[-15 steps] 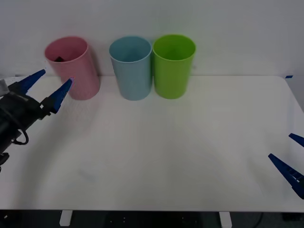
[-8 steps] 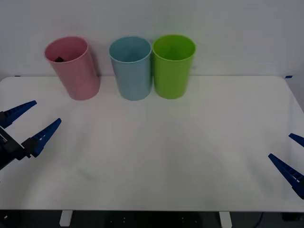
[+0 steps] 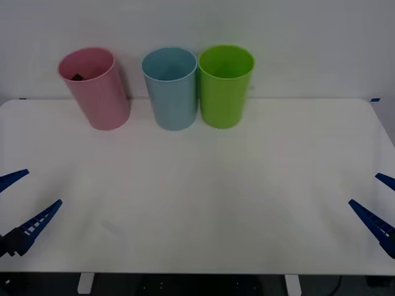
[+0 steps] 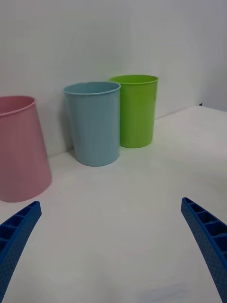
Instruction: Grasp the object on the table and drop it into the matching bin: aluminum can to the light blue bin, PET bottle to the pink bin.
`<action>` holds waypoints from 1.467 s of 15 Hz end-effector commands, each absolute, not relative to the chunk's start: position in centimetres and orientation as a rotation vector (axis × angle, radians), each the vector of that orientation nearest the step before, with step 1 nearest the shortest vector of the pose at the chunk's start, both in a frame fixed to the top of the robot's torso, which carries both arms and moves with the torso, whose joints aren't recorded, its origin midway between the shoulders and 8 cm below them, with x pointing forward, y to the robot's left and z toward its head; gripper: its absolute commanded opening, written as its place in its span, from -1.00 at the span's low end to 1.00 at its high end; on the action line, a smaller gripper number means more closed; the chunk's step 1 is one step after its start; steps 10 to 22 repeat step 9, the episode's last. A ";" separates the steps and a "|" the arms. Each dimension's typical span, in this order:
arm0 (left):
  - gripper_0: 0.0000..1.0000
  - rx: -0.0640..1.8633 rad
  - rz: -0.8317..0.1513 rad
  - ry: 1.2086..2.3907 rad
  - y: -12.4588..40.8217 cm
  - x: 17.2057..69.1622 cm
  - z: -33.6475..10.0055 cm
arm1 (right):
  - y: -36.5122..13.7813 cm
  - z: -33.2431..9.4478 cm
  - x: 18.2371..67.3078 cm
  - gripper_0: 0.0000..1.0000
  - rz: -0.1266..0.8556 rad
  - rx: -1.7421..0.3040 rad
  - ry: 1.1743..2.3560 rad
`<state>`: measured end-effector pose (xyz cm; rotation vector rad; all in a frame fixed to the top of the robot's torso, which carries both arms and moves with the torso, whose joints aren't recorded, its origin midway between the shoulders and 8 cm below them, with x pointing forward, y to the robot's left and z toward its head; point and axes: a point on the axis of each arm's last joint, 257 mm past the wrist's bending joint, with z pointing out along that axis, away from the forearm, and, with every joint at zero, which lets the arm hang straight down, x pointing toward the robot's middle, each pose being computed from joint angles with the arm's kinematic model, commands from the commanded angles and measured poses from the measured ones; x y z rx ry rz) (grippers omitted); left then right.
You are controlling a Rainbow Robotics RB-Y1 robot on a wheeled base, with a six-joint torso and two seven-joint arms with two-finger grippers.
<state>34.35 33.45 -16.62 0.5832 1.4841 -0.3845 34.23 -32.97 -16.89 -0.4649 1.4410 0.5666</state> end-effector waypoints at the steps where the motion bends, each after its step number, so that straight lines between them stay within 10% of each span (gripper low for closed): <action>1: 1.00 0.565 -0.396 1.495 33.9 33.3 -16.8 | -33.0 -16.9 34.2 1.00 0.567 -0.465 1.441; 22: 1.00 0.558 -0.439 1.501 33.0 33.1 -17.2 | -33.0 -16.9 34.2 1.00 0.567 -0.465 1.441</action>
